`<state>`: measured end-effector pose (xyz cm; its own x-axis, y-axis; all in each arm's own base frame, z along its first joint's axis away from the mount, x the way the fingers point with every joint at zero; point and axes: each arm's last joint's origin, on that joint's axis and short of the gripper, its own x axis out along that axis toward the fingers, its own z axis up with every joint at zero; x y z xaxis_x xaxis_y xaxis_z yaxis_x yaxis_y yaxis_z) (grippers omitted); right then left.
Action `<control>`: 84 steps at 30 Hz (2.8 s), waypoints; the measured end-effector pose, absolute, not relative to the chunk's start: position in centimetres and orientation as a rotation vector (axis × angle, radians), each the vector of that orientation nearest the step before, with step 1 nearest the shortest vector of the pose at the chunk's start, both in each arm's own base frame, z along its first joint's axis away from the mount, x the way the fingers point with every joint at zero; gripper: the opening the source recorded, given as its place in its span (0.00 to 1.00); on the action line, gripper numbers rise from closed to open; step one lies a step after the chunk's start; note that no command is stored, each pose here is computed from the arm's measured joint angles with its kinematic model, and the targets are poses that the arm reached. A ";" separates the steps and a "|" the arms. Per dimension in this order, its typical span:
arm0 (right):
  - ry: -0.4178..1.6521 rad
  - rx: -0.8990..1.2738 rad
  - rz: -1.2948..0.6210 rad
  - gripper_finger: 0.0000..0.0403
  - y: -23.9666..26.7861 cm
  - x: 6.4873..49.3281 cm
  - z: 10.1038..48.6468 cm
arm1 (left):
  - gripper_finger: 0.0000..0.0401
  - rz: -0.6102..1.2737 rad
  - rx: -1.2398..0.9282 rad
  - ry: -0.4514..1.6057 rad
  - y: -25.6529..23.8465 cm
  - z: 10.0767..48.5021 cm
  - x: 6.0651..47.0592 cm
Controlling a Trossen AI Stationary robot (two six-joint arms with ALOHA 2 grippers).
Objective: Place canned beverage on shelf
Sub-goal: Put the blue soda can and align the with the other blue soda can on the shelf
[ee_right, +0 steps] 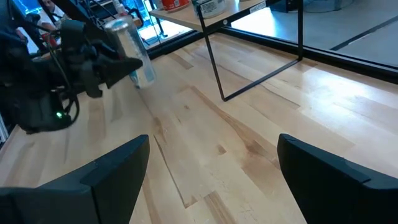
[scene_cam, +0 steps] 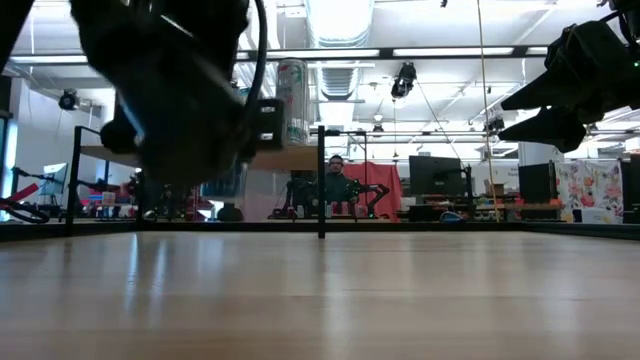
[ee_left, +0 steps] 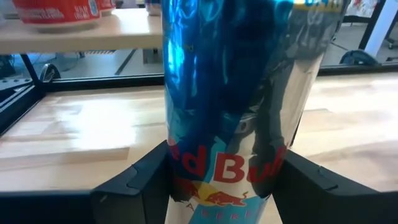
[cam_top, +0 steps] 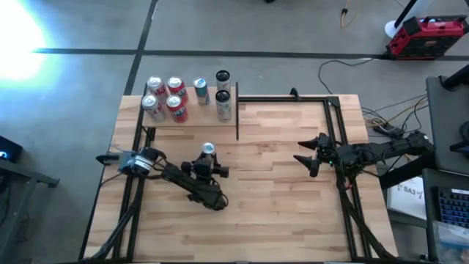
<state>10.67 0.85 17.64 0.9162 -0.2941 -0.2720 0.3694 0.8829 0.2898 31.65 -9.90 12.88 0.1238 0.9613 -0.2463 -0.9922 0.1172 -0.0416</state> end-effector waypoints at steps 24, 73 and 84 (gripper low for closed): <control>0.224 0.344 -0.348 0.83 0.9 10.7 17.6 | 0.50 1.428 -0.276 0.104 -5.7 22.7 29.8; 0.224 0.344 -0.348 0.83 0.8 10.7 17.6 | 0.50 1.571 -0.169 -0.007 1.5 20.6 30.7; 0.224 0.344 -0.348 0.83 0.9 10.7 17.6 | 0.52 1.601 -0.167 -0.014 2.5 20.6 30.7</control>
